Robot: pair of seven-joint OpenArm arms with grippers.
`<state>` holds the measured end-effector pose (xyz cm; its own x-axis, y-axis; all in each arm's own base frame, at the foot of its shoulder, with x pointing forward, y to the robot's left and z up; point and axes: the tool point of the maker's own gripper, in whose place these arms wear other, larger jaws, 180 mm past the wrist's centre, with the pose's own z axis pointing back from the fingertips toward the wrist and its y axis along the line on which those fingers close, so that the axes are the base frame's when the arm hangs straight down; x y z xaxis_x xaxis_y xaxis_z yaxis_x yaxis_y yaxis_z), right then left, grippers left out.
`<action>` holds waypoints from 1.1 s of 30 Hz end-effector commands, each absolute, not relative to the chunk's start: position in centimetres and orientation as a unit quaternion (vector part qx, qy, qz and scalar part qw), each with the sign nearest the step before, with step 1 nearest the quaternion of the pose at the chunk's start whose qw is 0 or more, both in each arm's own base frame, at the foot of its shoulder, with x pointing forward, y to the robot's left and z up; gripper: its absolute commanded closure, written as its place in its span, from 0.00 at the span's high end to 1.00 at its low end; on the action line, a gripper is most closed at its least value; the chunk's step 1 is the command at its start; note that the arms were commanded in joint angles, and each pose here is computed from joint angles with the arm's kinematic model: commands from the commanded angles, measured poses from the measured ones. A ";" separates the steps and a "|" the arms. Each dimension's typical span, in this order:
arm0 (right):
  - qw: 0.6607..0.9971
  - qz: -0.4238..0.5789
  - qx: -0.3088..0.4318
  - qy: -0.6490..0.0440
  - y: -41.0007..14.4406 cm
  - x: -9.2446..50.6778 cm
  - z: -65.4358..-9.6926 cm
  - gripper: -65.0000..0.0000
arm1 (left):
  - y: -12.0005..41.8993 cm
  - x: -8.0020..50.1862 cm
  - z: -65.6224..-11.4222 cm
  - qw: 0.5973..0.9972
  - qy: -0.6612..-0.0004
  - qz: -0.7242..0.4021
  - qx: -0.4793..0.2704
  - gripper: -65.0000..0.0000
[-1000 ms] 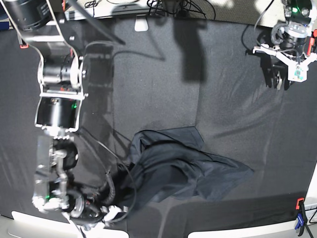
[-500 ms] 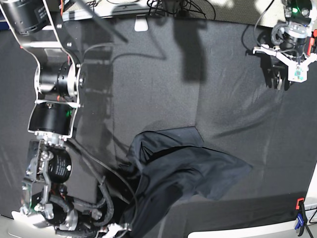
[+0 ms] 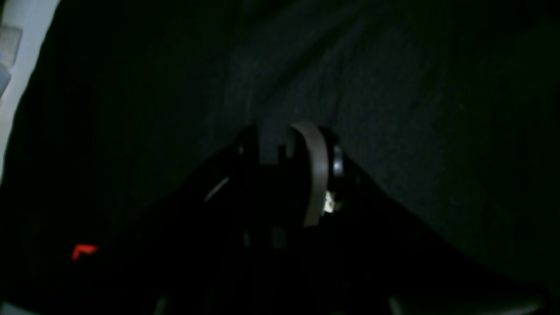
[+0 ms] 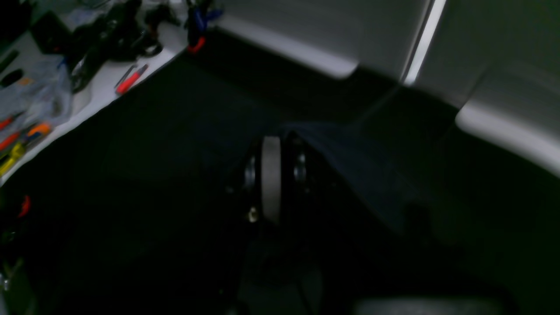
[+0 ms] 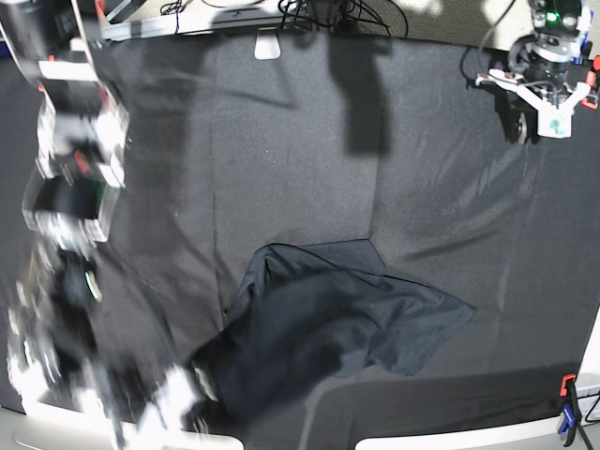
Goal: Layout the t-shirt on the table in an organized manner, then fold the t-shirt properly
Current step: 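Lift the shirt with the right gripper and drag it sideways to spread it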
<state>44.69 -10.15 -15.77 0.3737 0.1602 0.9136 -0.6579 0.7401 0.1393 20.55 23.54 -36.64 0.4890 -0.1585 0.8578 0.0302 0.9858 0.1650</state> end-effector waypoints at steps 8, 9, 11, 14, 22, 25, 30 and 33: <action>0.822 0.206 0.224 -0.481 -18.0 39.6 -20.2 0.00 | 23.7 22.7 -34.5 0.837 -0.540 -0.053 0.067 0.23; 0.829 0.189 0.213 -0.481 -19.5 38.9 -20.6 0.00 | 23.7 22.8 -34.5 0.837 -0.542 -0.048 0.062 0.23; 0.842 0.151 0.182 -0.485 -23.0 37.6 -21.4 0.00 | 23.5 22.8 -34.3 0.835 -0.547 -0.035 0.049 0.23; 0.853 0.099 0.128 -0.496 -28.6 35.6 -21.7 0.00 | 23.4 22.9 -34.2 0.833 -0.551 -0.025 0.039 0.23; 0.891 0.058 0.007 -0.450 -37.4 30.9 -22.2 0.00 | 17.4 23.8 -32.7 0.806 -0.573 -0.102 -0.107 0.23; 0.896 0.060 -0.005 -0.440 -37.9 30.5 -22.4 0.00 | 14.2 24.1 -32.5 0.794 -0.572 -0.143 -0.148 0.23; 0.899 0.054 -0.001 -0.436 -38.1 30.5 -22.9 0.00 | 7.0 25.2 -33.1 0.775 -0.556 -0.252 -0.166 0.23; 0.904 0.041 0.008 -0.426 -38.5 30.3 -23.8 0.00 | 6.0 28.2 -32.0 0.765 -0.585 -0.248 -0.108 0.28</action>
<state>29.59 -37.88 -25.80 0.6750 0.0417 0.7367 -0.0763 0.9970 0.0136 27.53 5.83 -33.52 0.2446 -0.2675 0.9320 0.5105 0.8527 0.1108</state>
